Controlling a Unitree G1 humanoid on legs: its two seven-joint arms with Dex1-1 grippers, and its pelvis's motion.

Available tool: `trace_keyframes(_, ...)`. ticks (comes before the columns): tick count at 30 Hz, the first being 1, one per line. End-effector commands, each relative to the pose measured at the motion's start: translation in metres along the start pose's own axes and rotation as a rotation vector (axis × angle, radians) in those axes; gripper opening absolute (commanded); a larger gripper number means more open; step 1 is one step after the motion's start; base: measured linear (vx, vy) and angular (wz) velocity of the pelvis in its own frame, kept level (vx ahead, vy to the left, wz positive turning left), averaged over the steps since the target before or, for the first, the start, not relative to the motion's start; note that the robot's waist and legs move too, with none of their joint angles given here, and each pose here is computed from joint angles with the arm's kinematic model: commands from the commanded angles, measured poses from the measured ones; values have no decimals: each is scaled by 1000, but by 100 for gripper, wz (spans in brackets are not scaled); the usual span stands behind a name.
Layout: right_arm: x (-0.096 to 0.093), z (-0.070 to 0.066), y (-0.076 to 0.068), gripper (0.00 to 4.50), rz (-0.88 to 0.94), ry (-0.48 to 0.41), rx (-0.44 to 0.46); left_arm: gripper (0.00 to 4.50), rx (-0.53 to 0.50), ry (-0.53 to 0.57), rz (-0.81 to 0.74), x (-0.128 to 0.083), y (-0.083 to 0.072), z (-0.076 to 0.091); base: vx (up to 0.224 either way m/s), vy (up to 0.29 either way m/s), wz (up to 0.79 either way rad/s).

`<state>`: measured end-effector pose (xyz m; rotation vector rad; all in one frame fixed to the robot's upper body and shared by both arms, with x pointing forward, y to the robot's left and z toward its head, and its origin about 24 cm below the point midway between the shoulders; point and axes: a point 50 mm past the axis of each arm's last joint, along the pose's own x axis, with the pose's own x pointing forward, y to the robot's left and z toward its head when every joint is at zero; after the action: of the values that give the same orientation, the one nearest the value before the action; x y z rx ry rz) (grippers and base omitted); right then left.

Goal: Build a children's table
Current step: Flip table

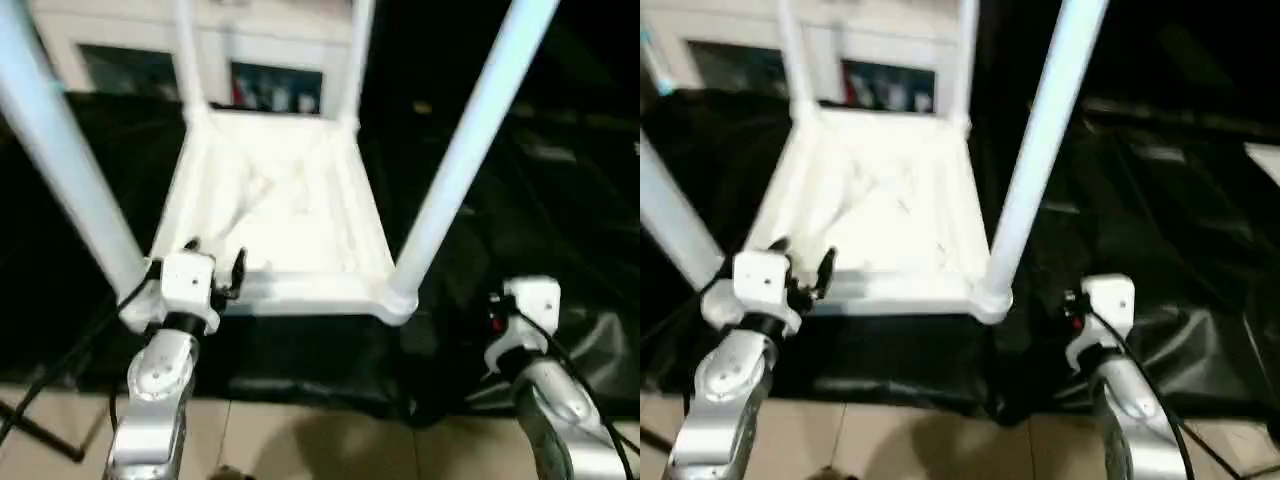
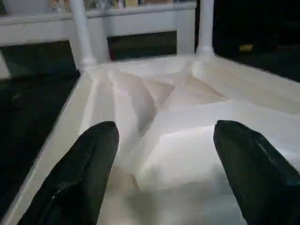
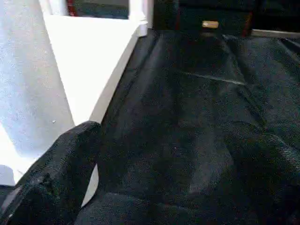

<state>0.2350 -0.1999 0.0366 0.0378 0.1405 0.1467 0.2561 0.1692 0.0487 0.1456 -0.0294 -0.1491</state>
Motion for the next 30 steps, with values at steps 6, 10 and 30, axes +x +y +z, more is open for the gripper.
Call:
trace_keyframes(6, -14, 4, -8, 450, 31, -32, -1, 368, -146, 54, -323, -29, -20, -6, 15, -3, -10)
trace_keyframes(10, -27, 2, 12, 450, 270, 5, 1, 405, -116, 136, -269, -44, -13, -17, 0, 0, 0)
trace_keyframes(30, -29, -8, 57, 450, 762, 112, 55, 448, -142, 4, 236, -121, 23, -3, 30, 1, -2)
